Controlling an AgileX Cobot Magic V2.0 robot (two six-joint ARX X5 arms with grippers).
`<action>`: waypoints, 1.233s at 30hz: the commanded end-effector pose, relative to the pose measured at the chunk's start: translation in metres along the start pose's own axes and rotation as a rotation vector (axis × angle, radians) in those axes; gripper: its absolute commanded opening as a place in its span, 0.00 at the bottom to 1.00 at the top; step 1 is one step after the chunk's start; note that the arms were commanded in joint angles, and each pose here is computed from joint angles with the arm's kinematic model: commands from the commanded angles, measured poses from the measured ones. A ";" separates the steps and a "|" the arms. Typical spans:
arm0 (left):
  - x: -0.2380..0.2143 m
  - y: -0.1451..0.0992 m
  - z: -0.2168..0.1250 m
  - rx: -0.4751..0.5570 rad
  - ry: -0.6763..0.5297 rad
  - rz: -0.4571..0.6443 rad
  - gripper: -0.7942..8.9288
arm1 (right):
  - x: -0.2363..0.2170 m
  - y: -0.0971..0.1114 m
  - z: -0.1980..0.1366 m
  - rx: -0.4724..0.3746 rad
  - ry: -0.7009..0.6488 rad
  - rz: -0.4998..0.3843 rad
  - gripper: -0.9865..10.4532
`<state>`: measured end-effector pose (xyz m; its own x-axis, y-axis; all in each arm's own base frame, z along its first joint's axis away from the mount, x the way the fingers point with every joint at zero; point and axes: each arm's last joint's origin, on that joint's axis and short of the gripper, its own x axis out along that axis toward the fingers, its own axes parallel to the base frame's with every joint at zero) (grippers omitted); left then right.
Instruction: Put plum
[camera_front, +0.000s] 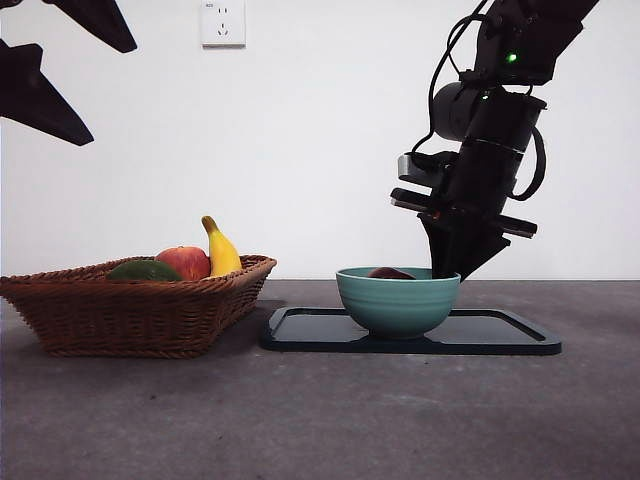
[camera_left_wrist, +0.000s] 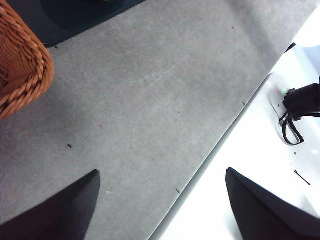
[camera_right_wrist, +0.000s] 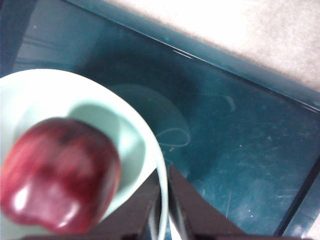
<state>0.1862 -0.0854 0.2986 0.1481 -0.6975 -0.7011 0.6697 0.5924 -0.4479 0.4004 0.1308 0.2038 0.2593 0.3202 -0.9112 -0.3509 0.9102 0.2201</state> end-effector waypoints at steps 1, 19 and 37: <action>0.001 0.000 0.002 0.005 0.000 -0.005 0.50 | 0.005 0.001 0.005 0.003 -0.006 0.001 0.17; 0.001 0.000 0.002 0.006 -0.002 -0.005 0.50 | -0.087 0.021 0.009 -0.026 -0.202 -0.015 0.24; 0.001 0.000 0.002 0.008 -0.004 -0.005 0.50 | -0.238 0.057 -0.092 -0.116 -0.386 0.041 0.24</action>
<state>0.1863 -0.0854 0.2986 0.1489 -0.6978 -0.7007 0.6704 0.5921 -0.4472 0.2365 0.0811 0.4028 0.5613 0.4461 -0.6971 -0.4477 0.8721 0.1976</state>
